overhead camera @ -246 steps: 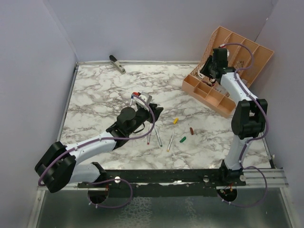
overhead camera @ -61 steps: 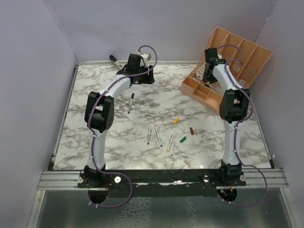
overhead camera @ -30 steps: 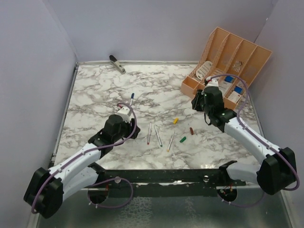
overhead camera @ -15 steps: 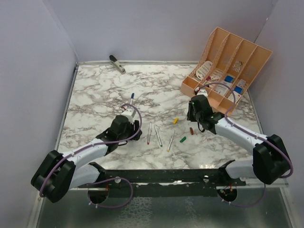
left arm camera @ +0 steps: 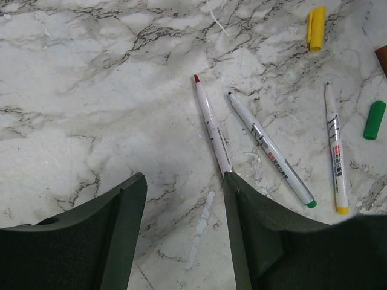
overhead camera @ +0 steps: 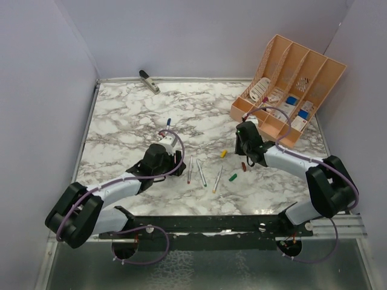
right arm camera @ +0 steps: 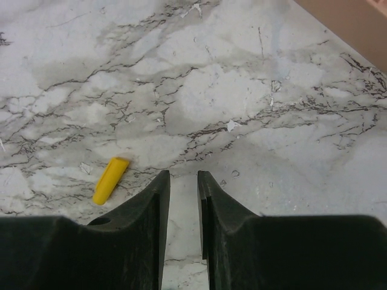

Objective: Insert the pens into the pen caps

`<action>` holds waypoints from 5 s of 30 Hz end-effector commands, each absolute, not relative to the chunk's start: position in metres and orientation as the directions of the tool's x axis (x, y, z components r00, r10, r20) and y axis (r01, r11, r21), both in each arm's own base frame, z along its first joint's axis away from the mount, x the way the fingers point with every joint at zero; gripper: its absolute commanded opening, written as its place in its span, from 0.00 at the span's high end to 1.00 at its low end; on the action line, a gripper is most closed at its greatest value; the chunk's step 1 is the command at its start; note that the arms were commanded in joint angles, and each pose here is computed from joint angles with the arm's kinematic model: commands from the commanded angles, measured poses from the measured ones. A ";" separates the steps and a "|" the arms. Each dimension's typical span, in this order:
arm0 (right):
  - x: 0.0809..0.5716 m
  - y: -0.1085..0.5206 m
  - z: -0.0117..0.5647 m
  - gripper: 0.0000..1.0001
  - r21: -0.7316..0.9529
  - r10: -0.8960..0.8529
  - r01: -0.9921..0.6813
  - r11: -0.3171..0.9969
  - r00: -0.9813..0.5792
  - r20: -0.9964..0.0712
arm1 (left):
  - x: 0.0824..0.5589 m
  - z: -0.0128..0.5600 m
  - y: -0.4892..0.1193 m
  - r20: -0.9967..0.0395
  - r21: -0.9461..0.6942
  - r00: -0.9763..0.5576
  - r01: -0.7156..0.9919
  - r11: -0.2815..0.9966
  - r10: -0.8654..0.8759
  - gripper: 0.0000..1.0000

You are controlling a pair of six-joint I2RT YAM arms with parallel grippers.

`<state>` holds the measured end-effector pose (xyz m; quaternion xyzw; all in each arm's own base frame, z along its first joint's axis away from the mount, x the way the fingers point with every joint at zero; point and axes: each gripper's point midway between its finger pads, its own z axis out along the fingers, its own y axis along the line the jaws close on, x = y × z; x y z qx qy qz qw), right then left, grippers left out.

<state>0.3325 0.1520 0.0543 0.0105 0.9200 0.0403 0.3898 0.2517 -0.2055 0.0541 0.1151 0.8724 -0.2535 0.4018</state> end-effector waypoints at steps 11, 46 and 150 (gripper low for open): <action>0.329 0.129 0.076 0.75 0.047 0.110 0.114 0.992 -0.643 -0.758 | 0.244 0.044 -0.219 -0.733 -0.384 -0.680 0.440 0.812 0.021 0.43; 0.300 0.106 0.059 0.75 -0.005 0.156 0.222 0.975 -0.702 -0.695 | 0.237 0.016 -0.227 -0.662 -0.290 -0.735 0.430 0.855 0.145 0.42; 0.269 0.135 0.031 0.75 0.112 0.130 0.077 0.991 -0.783 -0.608 | 0.138 -0.071 -0.162 -0.158 0.163 -0.945 0.261 0.951 0.286 1.00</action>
